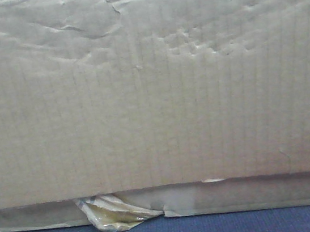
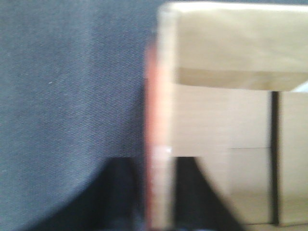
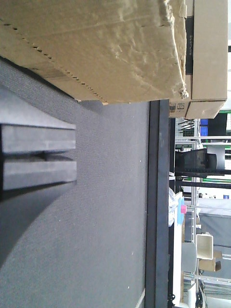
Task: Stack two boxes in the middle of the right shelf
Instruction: 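Close the left gripper on the nested box walls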
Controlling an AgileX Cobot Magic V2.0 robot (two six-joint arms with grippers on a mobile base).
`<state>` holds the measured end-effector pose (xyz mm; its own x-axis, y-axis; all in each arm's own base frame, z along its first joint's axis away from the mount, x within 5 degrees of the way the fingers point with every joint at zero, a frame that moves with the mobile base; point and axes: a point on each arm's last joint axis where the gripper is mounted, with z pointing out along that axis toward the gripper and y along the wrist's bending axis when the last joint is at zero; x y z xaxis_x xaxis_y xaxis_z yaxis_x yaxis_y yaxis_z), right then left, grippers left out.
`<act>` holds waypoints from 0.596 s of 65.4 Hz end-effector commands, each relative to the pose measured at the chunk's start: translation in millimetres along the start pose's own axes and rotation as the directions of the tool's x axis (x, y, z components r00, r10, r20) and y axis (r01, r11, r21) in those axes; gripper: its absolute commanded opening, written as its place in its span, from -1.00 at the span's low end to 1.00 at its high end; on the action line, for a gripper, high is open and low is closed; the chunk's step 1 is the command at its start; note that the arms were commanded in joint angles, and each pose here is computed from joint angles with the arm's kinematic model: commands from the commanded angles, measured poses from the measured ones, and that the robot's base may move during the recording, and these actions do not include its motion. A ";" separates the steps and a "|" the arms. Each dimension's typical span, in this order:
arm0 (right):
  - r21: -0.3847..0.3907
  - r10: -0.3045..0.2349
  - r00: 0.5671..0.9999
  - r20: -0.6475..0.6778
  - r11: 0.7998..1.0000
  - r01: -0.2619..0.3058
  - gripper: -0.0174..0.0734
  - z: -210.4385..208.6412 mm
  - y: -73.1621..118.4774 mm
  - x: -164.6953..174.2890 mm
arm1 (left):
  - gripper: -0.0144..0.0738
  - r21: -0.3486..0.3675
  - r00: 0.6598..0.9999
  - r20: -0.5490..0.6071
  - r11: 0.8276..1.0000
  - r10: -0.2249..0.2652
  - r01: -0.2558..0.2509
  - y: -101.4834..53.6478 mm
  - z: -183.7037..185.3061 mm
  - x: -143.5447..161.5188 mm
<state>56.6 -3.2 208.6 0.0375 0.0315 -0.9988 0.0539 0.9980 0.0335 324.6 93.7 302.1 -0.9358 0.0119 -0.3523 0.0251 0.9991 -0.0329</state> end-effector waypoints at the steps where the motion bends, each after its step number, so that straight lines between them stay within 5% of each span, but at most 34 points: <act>1: 0.002 0.002 1.000 0.015 1.000 -0.002 -0.98 -0.3 -0.1 -1.2 | -0.92 0.028 0.999 0.034 1.000 -0.011 0.010 -4.3 -2.9 -4.0; 14: 0.002 0.002 1.000 0.015 1.000 -0.002 -0.98 -0.3 -0.1 -1.2 | -0.93 -0.025 0.997 0.075 1.000 -0.002 0.004 0.3 -25.3 -13.5; 20: 0.002 0.002 1.000 0.015 1.000 -0.002 -0.98 -0.3 -0.1 -1.2 | -0.93 -0.074 0.983 0.165 0.993 -0.083 0.096 9.7 -55.4 -25.5; 26: 0.002 0.002 1.000 0.015 1.000 -0.002 -0.98 -0.3 -0.1 -1.2 | -0.93 -0.087 0.949 0.277 0.980 -0.148 0.179 16.2 -92.5 -37.6; 39: 0.002 0.002 1.000 0.015 1.000 -0.002 -0.98 -0.3 -0.1 -1.2 | -0.93 -0.070 0.857 0.495 0.976 -0.147 0.208 -1.8 -173.8 -55.4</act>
<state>56.6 -3.2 208.6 0.0375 0.0315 -0.9988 0.0539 0.9980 0.0335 326.1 111.2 450.2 -0.7082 -0.1216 -0.6955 -0.1839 0.9828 0.0154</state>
